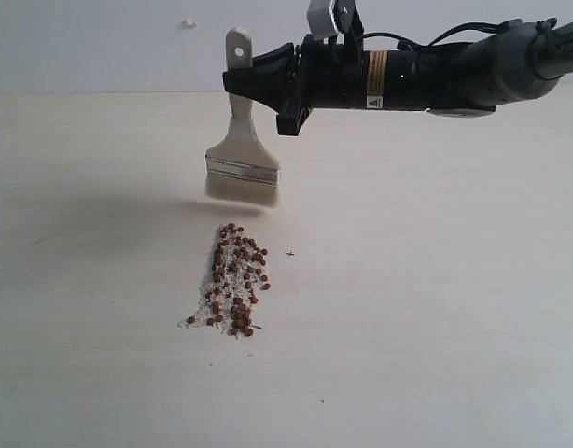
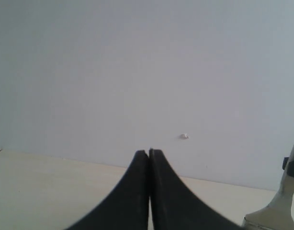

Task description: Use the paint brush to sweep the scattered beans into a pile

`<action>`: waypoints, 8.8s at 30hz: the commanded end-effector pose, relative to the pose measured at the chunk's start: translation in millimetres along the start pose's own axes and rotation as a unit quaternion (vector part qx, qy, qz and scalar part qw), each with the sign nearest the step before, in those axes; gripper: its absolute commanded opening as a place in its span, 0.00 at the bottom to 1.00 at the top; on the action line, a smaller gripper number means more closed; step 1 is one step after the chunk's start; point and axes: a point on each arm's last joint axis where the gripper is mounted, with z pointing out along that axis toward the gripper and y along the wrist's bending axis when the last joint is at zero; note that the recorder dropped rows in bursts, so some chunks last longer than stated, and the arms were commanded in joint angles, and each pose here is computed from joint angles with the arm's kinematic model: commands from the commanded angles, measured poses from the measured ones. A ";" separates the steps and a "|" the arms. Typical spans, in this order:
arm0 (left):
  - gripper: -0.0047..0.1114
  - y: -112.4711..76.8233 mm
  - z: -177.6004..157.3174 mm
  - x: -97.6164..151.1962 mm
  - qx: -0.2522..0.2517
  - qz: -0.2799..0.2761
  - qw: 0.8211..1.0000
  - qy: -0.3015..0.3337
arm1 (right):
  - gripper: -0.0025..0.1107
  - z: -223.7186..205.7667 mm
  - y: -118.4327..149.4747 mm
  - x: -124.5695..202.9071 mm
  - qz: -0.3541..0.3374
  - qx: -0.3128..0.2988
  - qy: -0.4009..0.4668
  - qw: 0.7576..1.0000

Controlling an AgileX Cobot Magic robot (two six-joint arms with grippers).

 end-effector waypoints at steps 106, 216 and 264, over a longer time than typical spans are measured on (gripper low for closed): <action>0.04 0.1 -0.6 0.2 0.000 -0.002 1.000 -0.003 | 0.02 16.7 121.1 21.3 0.020 -0.007 0.099 0.995; 0.04 0.1 -0.6 0.2 0.000 -0.002 1.000 -0.003 | 0.02 59.4 212.7 31.3 0.184 0.585 -0.088 0.785; 0.04 0.1 -0.6 0.2 0.000 -0.002 1.000 -0.003 | 0.02 -34.6 202.7 -24.5 0.028 0.569 -0.045 0.820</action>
